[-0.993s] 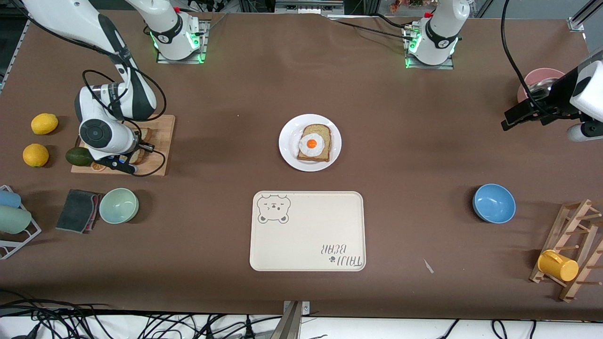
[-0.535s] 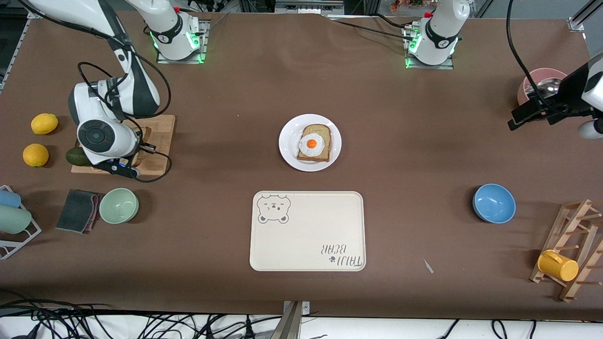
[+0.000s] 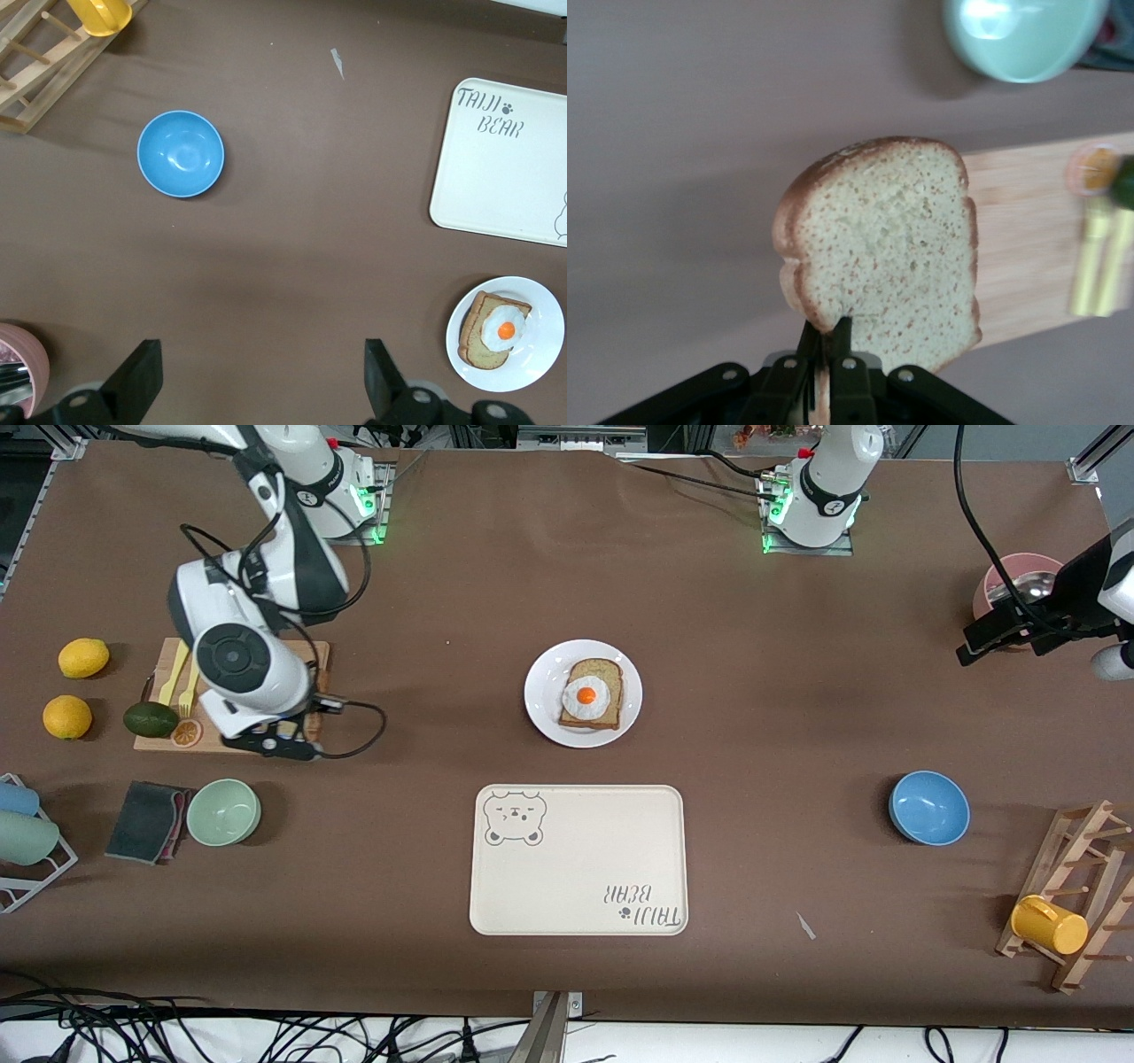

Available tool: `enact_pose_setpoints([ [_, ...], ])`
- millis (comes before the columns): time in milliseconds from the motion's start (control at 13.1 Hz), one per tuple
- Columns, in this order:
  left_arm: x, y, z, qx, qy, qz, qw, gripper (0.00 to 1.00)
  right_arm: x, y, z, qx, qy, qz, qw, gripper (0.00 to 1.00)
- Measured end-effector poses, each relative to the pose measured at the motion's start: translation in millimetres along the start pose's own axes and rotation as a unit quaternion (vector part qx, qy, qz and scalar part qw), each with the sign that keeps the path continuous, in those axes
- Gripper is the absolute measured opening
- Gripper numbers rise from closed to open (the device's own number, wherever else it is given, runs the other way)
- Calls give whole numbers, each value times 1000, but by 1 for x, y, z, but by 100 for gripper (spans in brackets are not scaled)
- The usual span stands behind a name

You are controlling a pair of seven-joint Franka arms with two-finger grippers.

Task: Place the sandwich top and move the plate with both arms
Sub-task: 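Carry the bread slice with the right gripper over the egg toast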

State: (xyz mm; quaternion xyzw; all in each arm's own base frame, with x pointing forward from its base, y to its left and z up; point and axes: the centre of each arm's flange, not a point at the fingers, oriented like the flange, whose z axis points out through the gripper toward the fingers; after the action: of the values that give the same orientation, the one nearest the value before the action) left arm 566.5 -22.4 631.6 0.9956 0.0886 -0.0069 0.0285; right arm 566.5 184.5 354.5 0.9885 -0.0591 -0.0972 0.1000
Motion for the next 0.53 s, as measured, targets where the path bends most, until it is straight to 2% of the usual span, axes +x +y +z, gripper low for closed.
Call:
enact_pose_setpoints([
  [76, 0, 2, -1, 0, 1, 1, 1000, 100, -8, -24, -15, 17, 2, -13, 1000, 7],
  [229, 0, -1, -1, 0, 1, -1, 1000, 100, -24, -70, -40, 31, 5, -30, 999, 7],
  [535, 2, -6, 1, 1, -3, -6, 1000, 100, -86, -190, -43, 28, 7, -20, 999, 7],
])
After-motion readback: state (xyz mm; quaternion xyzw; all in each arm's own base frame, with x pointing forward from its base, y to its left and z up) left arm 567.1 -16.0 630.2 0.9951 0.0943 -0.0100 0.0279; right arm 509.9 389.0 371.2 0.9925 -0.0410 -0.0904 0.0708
